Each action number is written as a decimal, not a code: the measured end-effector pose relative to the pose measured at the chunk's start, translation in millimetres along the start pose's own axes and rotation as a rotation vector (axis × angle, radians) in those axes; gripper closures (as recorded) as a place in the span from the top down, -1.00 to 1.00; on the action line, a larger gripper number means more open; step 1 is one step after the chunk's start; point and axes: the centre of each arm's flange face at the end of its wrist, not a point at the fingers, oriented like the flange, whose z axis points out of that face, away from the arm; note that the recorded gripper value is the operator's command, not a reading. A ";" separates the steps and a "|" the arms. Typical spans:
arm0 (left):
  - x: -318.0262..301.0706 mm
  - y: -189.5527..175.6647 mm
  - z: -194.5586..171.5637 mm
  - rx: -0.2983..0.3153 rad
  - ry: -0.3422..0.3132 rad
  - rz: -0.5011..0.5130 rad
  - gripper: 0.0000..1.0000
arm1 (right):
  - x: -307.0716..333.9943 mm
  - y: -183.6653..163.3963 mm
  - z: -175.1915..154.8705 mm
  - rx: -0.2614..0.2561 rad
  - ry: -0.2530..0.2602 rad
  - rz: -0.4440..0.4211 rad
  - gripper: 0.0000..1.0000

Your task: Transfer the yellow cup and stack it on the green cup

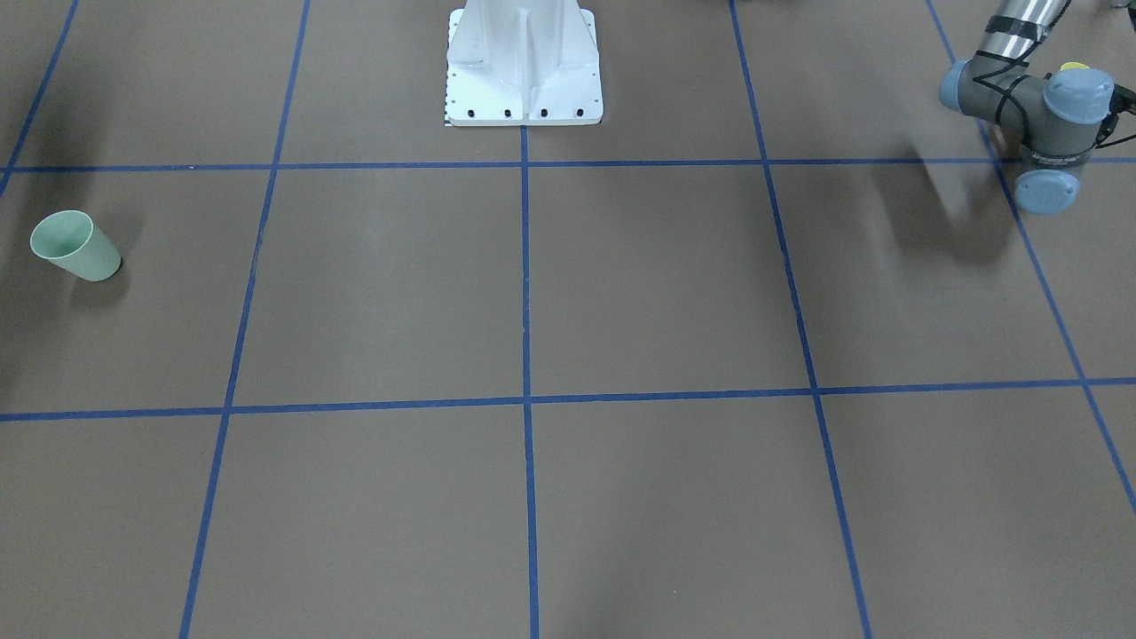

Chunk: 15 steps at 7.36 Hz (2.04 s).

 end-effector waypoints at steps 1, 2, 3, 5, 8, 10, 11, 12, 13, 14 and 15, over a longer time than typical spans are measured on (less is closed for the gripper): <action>0.9 0.7 1.5 -0.002 0.001 0.020 1.00 | -0.2 -0.8 -0.2 0.001 0.000 -0.001 1.00; 0.6 1.3 2.2 0.000 0.003 0.048 0.69 | -0.4 -1.6 -0.5 0.002 0.000 -0.001 1.00; -0.1 1.9 2.5 0.005 0.009 0.065 -0.26 | -0.6 -2.2 -0.7 0.003 0.000 -0.002 1.00; -1.7 2.4 1.5 0.013 0.019 0.105 -0.56 | -0.8 -2.6 -0.8 0.003 0.000 -0.001 1.00; -0.6 -1.6 -0.6 0.024 0.050 0.189 -0.61 | -1.0 -3.6 -1.0 0.003 -0.001 0.005 1.00; 4.3 -16.0 -2.4 0.054 0.128 0.255 -0.61 | -1.1 -4.4 -0.6 0.003 -0.002 0.007 1.00; 11.3 -25.0 -3.5 0.078 0.175 0.286 -0.61 | -1.2 -4.7 -0.6 0.003 -0.002 0.007 1.00; 24.1 -35.5 -6.4 0.106 0.225 0.310 -0.61 | -1.1 -4.6 -0.6 0.003 -0.003 0.008 1.00; 39.8 -47.2 -10.2 0.140 0.277 0.336 -0.61 | -1.1 -4.5 -0.5 0.002 -0.006 0.010 1.00; 53.2 -56.8 -14.2 0.173 0.322 0.361 -0.61 | -1.3 -4.5 -0.5 0.003 -0.009 0.010 1.00; 65.3 -64.5 -20.8 0.205 0.376 0.391 -0.61 | -1.4 -4.5 -0.5 0.003 -0.010 0.010 1.00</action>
